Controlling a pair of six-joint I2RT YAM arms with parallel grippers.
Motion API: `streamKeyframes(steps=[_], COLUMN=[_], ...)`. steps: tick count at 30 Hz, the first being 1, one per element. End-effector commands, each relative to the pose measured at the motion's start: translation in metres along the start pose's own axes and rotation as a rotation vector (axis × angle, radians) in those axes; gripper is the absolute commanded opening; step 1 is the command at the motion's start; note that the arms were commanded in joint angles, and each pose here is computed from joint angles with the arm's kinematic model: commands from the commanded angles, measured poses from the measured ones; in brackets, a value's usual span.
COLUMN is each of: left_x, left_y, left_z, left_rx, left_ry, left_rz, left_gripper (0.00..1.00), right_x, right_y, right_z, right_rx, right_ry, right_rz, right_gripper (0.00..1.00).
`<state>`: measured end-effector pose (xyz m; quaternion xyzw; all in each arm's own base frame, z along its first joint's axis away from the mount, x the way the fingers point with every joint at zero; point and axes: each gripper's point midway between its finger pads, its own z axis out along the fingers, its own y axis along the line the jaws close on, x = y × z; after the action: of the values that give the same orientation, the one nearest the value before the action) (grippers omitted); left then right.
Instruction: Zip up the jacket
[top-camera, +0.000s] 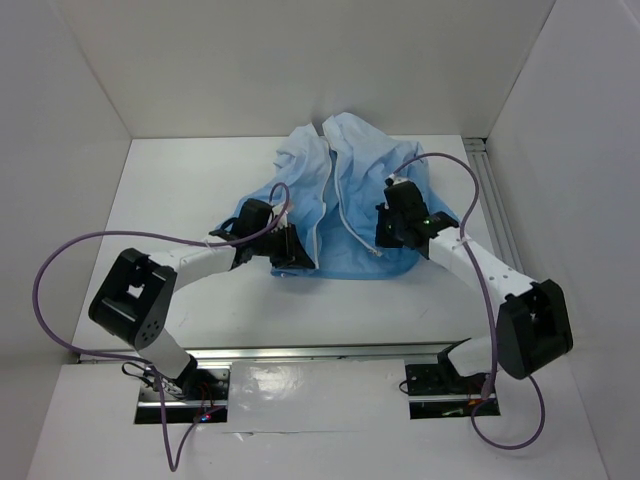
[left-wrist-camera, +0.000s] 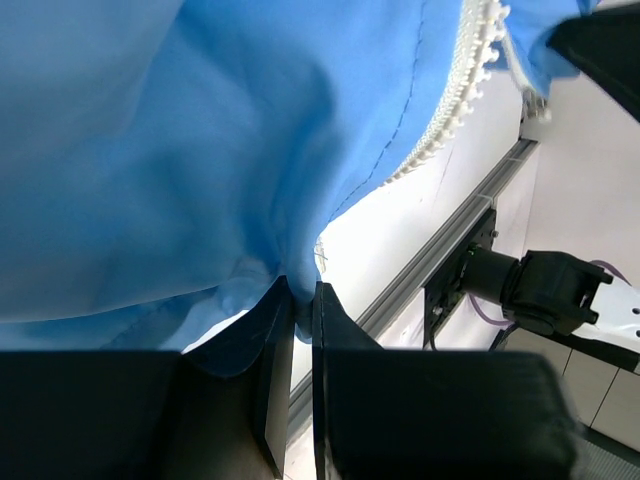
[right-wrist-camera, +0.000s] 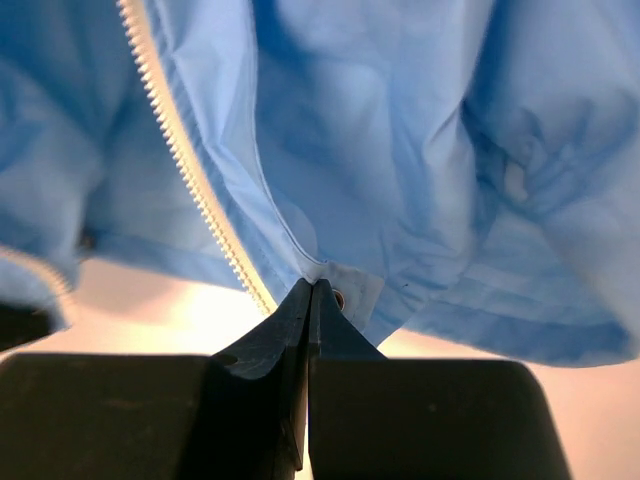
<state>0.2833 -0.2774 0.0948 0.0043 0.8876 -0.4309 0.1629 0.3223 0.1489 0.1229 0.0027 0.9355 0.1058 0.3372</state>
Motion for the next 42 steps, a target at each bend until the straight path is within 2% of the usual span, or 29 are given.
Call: streamKeyframes(steps=[1, 6, 8, 12, 13, 15, 17, 19, 24, 30, 35, 37, 41, 42], left_x=[-0.02, -0.025, -0.03, -0.036, -0.034, -0.033, -0.034, -0.031, -0.03, -0.028, -0.025, -0.025, -0.025, -0.024], left_y=[-0.019, -0.025, -0.019, -0.011, -0.011, -0.008, -0.005, -0.002, -0.001, 0.0, 0.002, 0.002, 0.003, 0.004], left_z=[-0.002, -0.006, -0.008, -0.014, -0.016, -0.016, -0.017, -0.017, -0.015, -0.015, -0.015, -0.015, -0.015, -0.015], left_rx=[0.053, 0.062, 0.037, 0.008, 0.009, -0.006, -0.014, -0.02, -0.013, -0.019, -0.029, -0.029, -0.03, -0.035], left_ry=[-0.044, -0.078, -0.108, -0.128, -0.129, -0.127, -0.128, -0.123, -0.115, -0.11, -0.098, -0.098, -0.098, -0.092], left_rz=[0.031, -0.003, -0.021, -0.053, -0.052, -0.051, -0.061, -0.066, -0.075, -0.071, -0.081, -0.081, -0.072, -0.077], left_gripper=[0.0, 0.0, 0.0, 0.0, 0.0, 0.0, 0.0, 0.0, 0.0, 0.0, 0.0, 0.0, 0.0, 0.0], right_x=[-0.002, 0.034, 0.051, 0.07, 0.063, 0.062, 0.064, 0.069, 0.083, 0.108, 0.134, 0.147, 0.162, 0.164], right_y=[0.032, 0.068, 0.093, 0.107, 0.107, 0.095, 0.084, 0.075, 0.086, 0.096, 0.072, 0.063, 0.05, 0.052], right_z=[-0.015, -0.006, -0.003, 0.007, 0.007, 0.011, 0.016, 0.024, 0.03, 0.043, 0.066, 0.073, 0.081, 0.081], right_rx=[-0.141, -0.29, -0.408, -0.483, -0.471, -0.401, -0.329, -0.278, -0.288, -0.254, -0.057, -0.003, 0.062, 0.059], right_ry=[-0.001, 0.042, 0.066, 0.146, 0.13, 0.124, 0.143, 0.169, 0.218, 0.264, 0.264, 0.281, 0.298, 0.299], right_rz=[0.043, 0.12, 0.104, 0.038, 0.026, -0.011, -0.033, -0.045, -0.076, -0.101, -0.096, -0.101, -0.095, -0.092], right_gripper=[0.0, 0.0, 0.0, 0.14, 0.22, 0.31, 0.47, 0.52, 0.6, 0.61, 0.61, 0.58, 0.38, 0.29])
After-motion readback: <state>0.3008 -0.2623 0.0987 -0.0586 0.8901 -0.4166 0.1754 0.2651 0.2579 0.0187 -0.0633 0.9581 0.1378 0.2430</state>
